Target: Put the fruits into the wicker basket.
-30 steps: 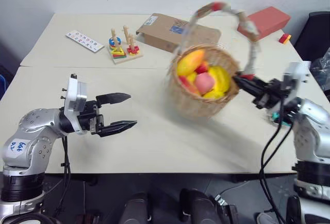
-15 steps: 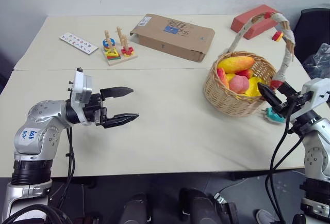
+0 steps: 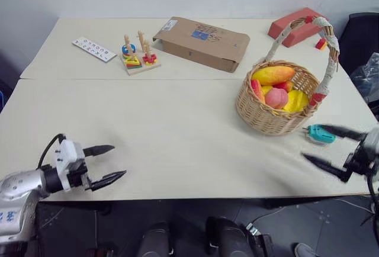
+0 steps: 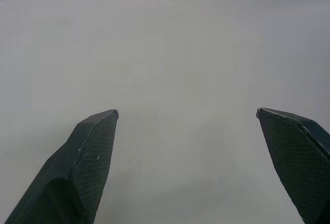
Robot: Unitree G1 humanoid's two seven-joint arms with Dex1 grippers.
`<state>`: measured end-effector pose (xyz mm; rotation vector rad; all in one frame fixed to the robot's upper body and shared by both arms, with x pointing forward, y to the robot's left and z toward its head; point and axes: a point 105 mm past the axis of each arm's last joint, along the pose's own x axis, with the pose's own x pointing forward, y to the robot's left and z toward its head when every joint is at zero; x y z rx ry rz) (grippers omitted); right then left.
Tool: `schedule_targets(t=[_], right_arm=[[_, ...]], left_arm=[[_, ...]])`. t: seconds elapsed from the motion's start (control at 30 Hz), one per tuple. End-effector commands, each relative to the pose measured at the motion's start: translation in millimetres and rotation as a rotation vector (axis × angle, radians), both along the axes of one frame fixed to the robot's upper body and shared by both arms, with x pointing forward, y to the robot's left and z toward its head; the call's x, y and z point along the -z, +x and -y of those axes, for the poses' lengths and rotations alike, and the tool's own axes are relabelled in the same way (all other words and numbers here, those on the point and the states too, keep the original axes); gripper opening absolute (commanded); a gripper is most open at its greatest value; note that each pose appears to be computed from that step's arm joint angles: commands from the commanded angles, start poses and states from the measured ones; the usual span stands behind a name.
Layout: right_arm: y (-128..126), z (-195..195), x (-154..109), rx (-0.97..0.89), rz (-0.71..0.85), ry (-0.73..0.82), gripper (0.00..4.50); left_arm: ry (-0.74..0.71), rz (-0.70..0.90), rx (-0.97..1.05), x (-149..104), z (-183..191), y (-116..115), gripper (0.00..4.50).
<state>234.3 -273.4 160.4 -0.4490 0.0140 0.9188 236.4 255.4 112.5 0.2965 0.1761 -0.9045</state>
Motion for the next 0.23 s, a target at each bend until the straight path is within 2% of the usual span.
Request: schedule_targets(t=[0.03, 0.13, 0.23], right_arm=[[-8, -36, 19, -0.243, -0.007, -0.037, 4.45], [3, -55, 24, -0.298, 0.035, -0.001, 4.45], [5, -62, 36, -0.350, 0.039, -0.030, 4.45]], left_arm=[[0.063, 0.111, -0.027, -7, 0, -5, 4.50], [0.112, 0.148, -0.008, -4, 6, -11, 4.50], [0.112, 0.171, -0.019, -6, 8, -12, 4.50]])
